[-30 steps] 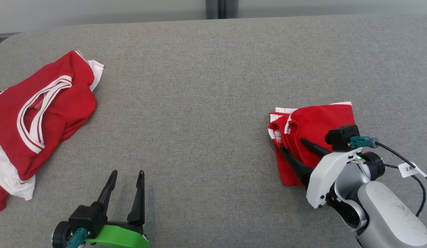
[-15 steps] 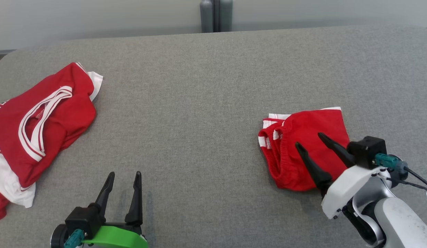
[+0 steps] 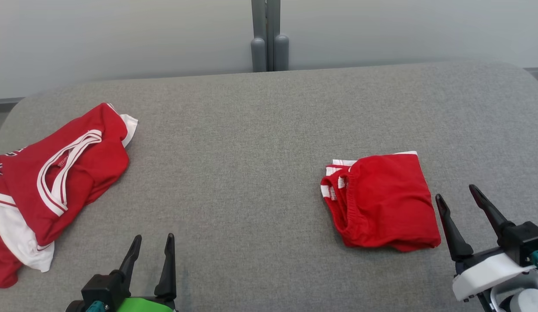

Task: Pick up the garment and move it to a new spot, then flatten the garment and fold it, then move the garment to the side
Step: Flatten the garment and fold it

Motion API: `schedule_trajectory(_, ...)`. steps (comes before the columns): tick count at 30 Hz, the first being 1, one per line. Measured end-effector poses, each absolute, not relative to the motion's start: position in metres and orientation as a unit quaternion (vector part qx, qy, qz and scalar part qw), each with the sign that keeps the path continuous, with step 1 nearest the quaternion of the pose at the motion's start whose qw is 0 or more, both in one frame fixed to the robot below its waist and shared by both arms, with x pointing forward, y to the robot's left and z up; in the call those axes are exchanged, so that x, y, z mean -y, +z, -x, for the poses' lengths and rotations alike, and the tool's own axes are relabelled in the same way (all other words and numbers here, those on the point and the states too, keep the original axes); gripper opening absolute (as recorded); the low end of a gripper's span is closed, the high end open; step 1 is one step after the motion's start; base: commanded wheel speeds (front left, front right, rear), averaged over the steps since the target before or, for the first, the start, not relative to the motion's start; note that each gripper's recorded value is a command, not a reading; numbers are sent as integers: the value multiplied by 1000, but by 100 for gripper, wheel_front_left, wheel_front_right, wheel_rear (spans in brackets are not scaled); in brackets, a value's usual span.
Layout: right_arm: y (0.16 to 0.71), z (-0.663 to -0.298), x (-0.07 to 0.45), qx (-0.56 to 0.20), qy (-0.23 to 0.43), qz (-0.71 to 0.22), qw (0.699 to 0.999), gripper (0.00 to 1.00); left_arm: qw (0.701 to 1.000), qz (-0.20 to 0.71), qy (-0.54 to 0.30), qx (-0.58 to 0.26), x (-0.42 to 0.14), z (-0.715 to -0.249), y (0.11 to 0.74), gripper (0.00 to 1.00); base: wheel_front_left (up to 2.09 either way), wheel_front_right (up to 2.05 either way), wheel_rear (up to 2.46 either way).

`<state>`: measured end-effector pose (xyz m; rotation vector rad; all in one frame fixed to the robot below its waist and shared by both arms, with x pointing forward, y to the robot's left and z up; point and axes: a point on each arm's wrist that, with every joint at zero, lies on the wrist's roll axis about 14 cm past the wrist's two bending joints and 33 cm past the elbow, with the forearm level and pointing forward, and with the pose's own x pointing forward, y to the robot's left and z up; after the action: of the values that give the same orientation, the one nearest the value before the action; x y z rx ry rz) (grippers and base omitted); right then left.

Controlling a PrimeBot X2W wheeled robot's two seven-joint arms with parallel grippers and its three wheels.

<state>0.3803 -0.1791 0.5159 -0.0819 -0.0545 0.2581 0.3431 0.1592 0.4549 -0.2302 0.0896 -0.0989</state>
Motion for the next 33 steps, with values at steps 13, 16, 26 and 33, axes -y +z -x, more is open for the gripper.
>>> schedule_trajectory(13,508,-359,208,34,53,41,997,100,992,110,-42,-43,-169,-329,454,100,0,0,0)
schedule_trajectory(16,508,-355,213,36,36,34,998,100,992,110,-39,-42,-172,-327,455,100,0,0,0)
schedule_trajectory(26,499,-337,226,25,-4,20,999,100,992,112,-21,-53,-180,-318,446,100,0,0,0)
schedule_trajectory(33,499,-334,229,26,-13,17,999,100,993,109,-14,-48,-184,-315,448,100,0,0,0)
